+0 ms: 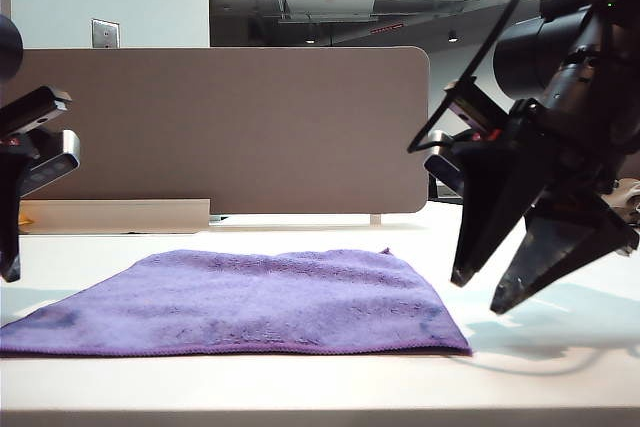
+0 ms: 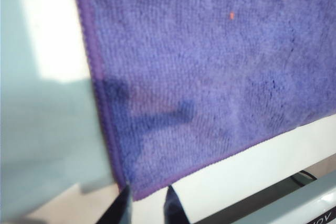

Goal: Fold the bottom of the cloth upward, then fold it vertically to form a square shape.

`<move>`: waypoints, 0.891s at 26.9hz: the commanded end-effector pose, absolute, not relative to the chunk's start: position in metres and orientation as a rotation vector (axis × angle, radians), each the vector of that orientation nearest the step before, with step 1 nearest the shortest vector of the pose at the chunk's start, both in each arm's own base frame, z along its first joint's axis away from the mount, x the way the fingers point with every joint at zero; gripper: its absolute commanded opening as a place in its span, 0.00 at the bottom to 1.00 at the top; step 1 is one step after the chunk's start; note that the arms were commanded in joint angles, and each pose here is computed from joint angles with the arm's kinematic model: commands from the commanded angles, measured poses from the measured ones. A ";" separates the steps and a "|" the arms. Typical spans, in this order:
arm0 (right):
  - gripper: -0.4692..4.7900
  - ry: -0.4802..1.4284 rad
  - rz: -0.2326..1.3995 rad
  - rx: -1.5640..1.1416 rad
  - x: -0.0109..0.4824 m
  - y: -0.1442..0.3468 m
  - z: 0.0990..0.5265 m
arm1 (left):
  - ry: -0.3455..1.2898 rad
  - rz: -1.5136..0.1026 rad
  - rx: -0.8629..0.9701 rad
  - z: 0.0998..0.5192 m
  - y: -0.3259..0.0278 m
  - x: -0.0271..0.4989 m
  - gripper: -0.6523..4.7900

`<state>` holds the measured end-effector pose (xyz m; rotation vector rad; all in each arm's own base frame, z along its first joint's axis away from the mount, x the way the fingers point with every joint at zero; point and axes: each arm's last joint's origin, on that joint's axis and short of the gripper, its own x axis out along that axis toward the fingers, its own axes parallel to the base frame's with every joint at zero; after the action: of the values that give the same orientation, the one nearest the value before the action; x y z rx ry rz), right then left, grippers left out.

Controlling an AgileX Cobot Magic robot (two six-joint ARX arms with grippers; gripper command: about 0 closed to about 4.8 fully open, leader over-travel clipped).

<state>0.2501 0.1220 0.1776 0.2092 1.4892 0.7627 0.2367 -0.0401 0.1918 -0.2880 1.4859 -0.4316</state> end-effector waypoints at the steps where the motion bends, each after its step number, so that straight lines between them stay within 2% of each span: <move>1: 0.43 1.508 0.766 0.214 0.246 0.121 0.176 | 1.519 -0.381 -0.246 0.192 -0.038 0.234 0.27; 8: 0.43 1.540 0.771 0.229 0.240 0.119 0.168 | 1.555 -0.364 -0.236 0.187 -0.037 0.229 0.27; 14: 0.43 1.528 0.836 0.286 0.241 0.121 0.168 | 1.591 -0.390 -0.277 0.164 -0.037 0.216 0.27; 17: 0.43 1.515 0.838 0.286 0.242 0.121 0.169 | 1.579 -0.405 -0.348 0.150 -0.038 0.210 0.27; 24: 0.43 1.501 0.807 0.262 0.243 0.121 0.168 | 1.533 -0.380 -0.369 0.146 -0.038 0.213 0.27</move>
<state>0.2421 0.1209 0.1667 0.2722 1.5193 0.8167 0.2088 -0.0388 0.1506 -0.4075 1.5656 -0.4293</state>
